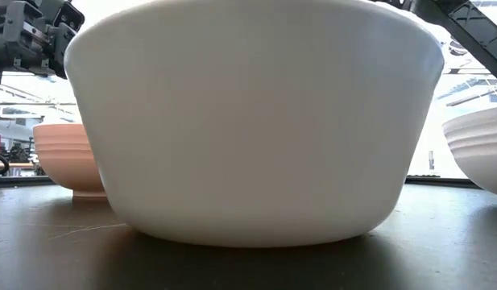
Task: Nest bowls inside each other
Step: Stack the white bowl on the light green bowl
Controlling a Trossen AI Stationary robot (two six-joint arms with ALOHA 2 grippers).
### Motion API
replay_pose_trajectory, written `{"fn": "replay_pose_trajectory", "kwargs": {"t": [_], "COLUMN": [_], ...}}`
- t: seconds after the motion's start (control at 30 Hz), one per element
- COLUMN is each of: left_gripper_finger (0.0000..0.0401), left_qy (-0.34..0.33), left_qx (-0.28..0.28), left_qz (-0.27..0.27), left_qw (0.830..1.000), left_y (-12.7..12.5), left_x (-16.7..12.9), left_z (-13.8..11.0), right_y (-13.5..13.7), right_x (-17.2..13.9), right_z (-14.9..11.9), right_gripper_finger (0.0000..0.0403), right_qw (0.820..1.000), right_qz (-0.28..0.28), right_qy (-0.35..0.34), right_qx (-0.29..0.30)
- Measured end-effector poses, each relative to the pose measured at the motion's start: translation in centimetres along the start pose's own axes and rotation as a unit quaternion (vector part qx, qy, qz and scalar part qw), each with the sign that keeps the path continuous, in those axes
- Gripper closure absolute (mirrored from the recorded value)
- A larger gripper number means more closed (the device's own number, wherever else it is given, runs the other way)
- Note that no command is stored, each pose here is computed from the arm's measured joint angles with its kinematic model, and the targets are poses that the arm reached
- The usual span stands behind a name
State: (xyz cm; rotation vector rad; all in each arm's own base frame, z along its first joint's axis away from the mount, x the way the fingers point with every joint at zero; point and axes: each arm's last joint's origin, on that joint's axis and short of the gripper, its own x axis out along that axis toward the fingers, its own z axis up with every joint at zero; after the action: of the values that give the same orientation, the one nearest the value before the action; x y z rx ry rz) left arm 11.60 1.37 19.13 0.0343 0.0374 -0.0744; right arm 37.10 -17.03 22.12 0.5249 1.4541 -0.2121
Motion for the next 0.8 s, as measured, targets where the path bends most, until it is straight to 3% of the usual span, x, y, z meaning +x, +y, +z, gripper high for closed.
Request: {"fn": "replay_pose_trajectory", "kwargs": {"t": [0.8], "left_gripper_finger": [0.0304], "left_qy": [-0.009], "left_qx": [-0.005], "left_qz": [-0.004], "left_qw": [1.0], "left_y": [0.0], "left_x": [0.0], "left_z": [0.2], "right_y": [-0.3], "right_x": [1.7], "right_z": [-0.4], "right_gripper_finger": [0.0403], "right_qw": [1.0], "right_qz": [0.01], "right_qy": [0.008], "right_qx": [0.001]}}
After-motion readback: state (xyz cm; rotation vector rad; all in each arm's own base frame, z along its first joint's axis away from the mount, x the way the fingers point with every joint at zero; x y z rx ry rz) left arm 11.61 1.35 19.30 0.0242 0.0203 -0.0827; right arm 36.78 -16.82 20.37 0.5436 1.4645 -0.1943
